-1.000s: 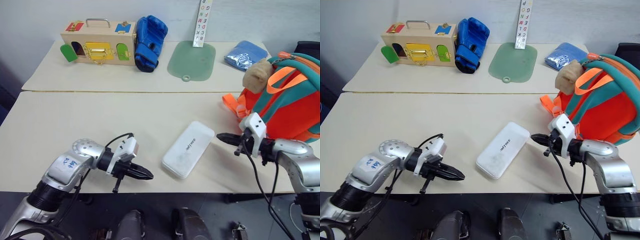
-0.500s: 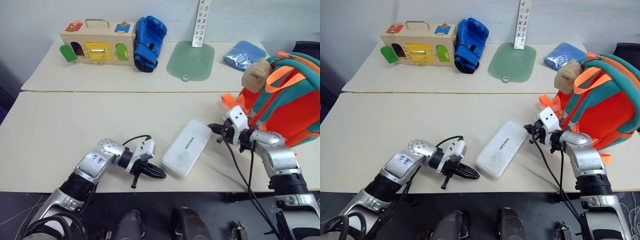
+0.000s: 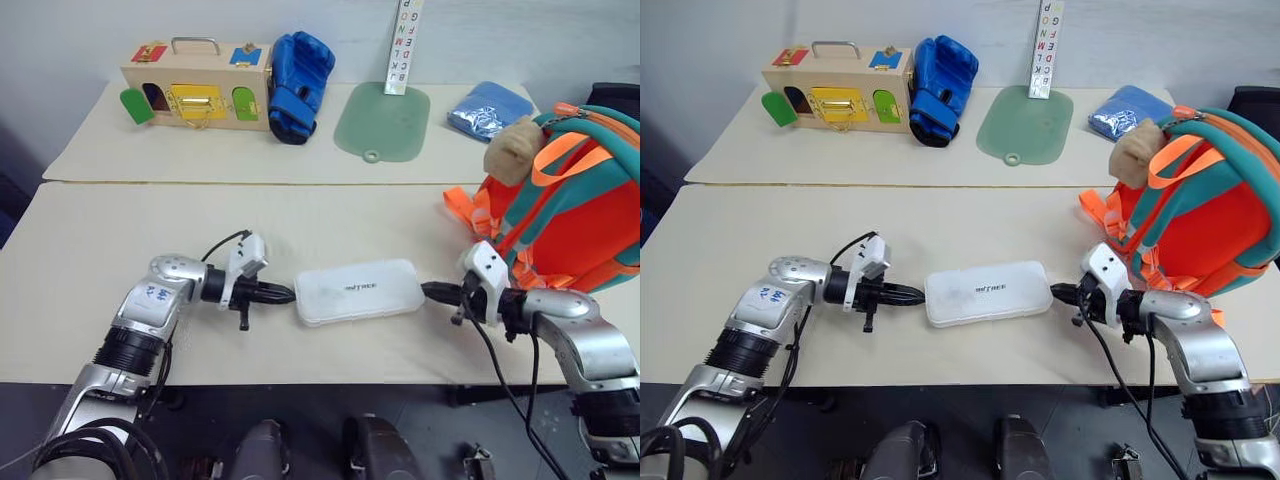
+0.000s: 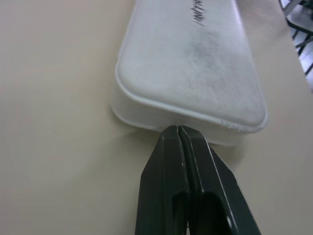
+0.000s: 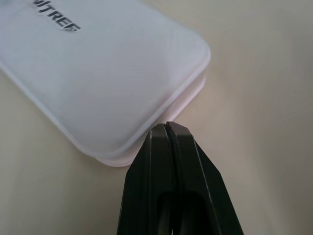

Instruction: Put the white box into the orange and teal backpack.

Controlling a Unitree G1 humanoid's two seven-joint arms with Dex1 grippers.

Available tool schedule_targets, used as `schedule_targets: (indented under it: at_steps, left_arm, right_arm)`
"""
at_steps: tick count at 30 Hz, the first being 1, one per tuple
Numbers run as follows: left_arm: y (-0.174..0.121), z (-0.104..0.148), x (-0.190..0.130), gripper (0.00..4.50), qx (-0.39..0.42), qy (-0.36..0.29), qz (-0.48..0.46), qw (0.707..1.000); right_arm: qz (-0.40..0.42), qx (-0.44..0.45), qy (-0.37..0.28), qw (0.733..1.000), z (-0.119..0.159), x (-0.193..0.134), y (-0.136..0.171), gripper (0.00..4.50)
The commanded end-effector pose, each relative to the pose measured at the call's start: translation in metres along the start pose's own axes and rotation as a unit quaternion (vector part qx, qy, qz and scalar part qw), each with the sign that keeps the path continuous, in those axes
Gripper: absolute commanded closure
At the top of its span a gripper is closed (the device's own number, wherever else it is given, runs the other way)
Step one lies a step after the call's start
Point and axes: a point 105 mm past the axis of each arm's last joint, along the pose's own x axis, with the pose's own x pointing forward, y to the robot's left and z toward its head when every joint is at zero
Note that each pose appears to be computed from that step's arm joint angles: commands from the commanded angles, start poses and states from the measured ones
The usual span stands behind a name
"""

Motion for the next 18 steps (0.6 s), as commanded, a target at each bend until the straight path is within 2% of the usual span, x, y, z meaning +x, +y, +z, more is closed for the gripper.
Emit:
schedule_targets:
  at_steps: [1, 4, 5, 10, 13, 18]
  left_arm:
    - [0.010, 0.007, -0.003, 4.47, 0.019, -0.006, 0.028, 0.999]
    - [0.025, -0.012, -0.015, 4.47, -0.043, 0.039, 0.077, 0.995]
    - [0.025, -0.015, -0.021, 4.07, -0.071, 0.046, 0.075, 0.994]
    - [0.016, -0.006, -0.043, 2.69, -0.200, 0.017, 0.039, 0.979]
    - [0.018, 0.006, -0.051, 1.75, -0.308, -0.023, 0.033, 0.951]
    - [0.006, 0.006, -0.048, 0.25, -0.360, -0.003, 0.004, 0.933]
  right_arm:
    - [0.038, -0.022, -0.017, 0.999, 0.015, 0.001, 0.018, 4.50]
    - [0.022, -0.038, -0.002, 0.999, 0.008, -0.003, 0.014, 4.50]
    - [0.014, -0.043, 0.003, 0.999, 0.006, -0.005, 0.011, 4.50]
    - [-0.009, -0.053, 0.009, 0.998, 0.004, -0.009, -0.002, 4.50]
    - [-0.010, -0.057, 0.007, 0.998, 0.004, -0.007, -0.004, 4.50]
    - [-0.010, -0.061, 0.005, 0.998, 0.002, -0.003, -0.004, 4.50]
